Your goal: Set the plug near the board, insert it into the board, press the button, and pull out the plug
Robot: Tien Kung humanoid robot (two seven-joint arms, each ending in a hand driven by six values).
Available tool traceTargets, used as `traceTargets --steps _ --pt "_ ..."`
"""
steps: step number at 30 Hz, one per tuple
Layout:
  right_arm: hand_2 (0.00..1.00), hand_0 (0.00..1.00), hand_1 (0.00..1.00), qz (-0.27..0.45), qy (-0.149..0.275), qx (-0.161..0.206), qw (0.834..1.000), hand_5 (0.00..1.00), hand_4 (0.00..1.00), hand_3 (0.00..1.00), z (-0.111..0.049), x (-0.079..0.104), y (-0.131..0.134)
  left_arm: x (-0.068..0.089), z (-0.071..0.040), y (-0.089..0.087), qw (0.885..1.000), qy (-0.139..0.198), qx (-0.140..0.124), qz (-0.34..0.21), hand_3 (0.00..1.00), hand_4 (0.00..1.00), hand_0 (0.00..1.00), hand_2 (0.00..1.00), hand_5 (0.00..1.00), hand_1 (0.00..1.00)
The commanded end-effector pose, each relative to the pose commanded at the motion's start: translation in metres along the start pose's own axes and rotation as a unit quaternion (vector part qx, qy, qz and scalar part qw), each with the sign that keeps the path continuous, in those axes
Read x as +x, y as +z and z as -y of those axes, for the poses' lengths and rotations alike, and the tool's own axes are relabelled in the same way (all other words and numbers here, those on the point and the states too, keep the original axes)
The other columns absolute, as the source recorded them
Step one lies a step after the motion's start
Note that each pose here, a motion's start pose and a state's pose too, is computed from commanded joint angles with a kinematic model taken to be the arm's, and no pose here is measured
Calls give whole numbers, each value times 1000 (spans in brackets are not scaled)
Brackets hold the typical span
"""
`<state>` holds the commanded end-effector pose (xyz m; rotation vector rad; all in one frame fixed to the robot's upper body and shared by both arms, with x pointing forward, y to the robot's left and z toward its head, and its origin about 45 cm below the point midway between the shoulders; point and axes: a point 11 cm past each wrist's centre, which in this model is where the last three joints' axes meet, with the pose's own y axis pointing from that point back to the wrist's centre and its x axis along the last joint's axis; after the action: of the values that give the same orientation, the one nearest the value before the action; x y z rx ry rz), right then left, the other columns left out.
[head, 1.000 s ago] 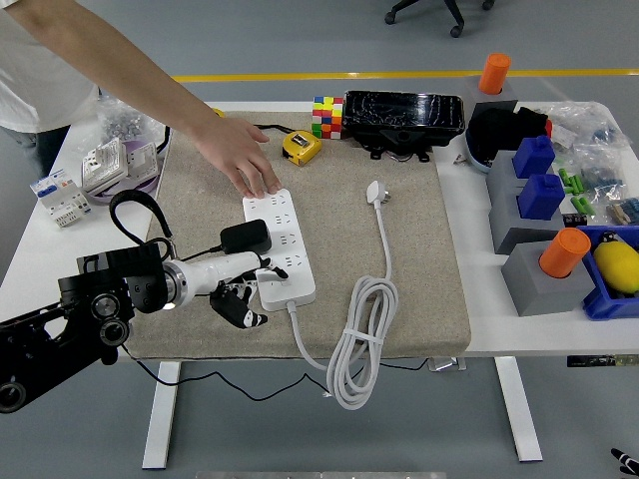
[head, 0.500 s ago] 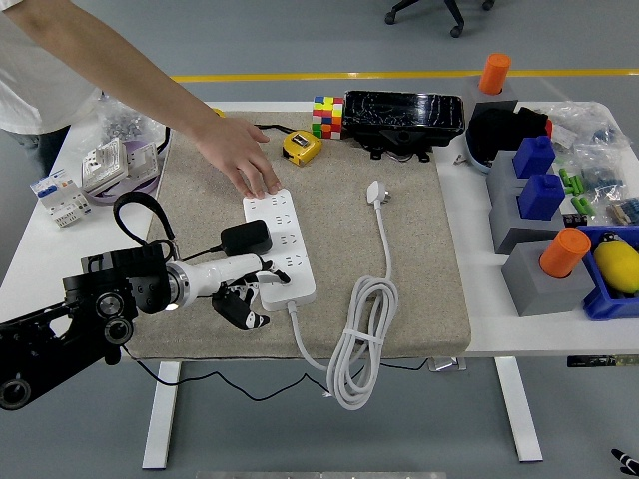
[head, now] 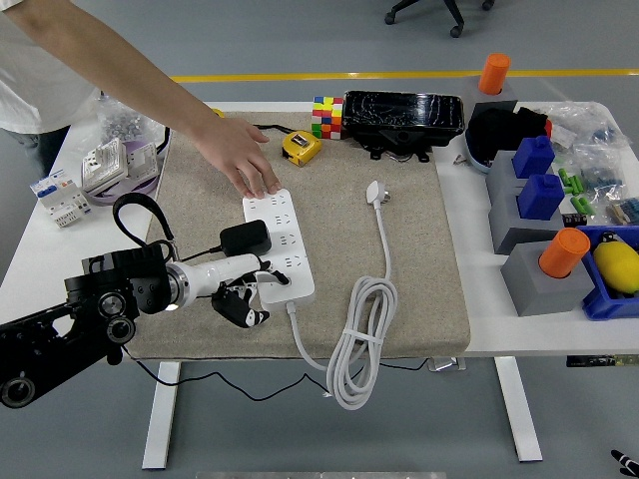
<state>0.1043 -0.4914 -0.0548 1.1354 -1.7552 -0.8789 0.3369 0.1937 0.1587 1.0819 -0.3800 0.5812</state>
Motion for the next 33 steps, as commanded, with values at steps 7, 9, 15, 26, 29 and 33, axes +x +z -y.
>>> traceTargets --steps 7,9,15,26,29,33 --pt "660 653 661 2 1 0 1000 506 908 554 0 1 1 5 -5 7 1000 12 -23 -5 781 537 123 157 2 52" --pt "660 653 661 2 2 -1 1000 506 908 554 0 1 1 8 -9 12 999 19 -46 -16 781 537 123 157 2 52" --pt "659 652 661 4 1 -3 1000 506 908 554 0 0 4 35 -23 25 978 103 -149 -107 617 808 213 240 2 132" --pt "659 653 660 6 -2 -6 1000 505 908 555 0 -4 7 75 -18 3 937 302 -150 -93 587 994 457 541 176 566" --pt "659 653 660 8 -2 -7 1000 505 908 555 0 -4 9 73 -11 0 941 301 -133 -75 587 994 457 541 176 566" --pt "659 652 661 9 -1 -8 1000 505 908 552 0 -4 10 68 -2 -1 951 282 -113 -54 850 998 787 833 354 835"
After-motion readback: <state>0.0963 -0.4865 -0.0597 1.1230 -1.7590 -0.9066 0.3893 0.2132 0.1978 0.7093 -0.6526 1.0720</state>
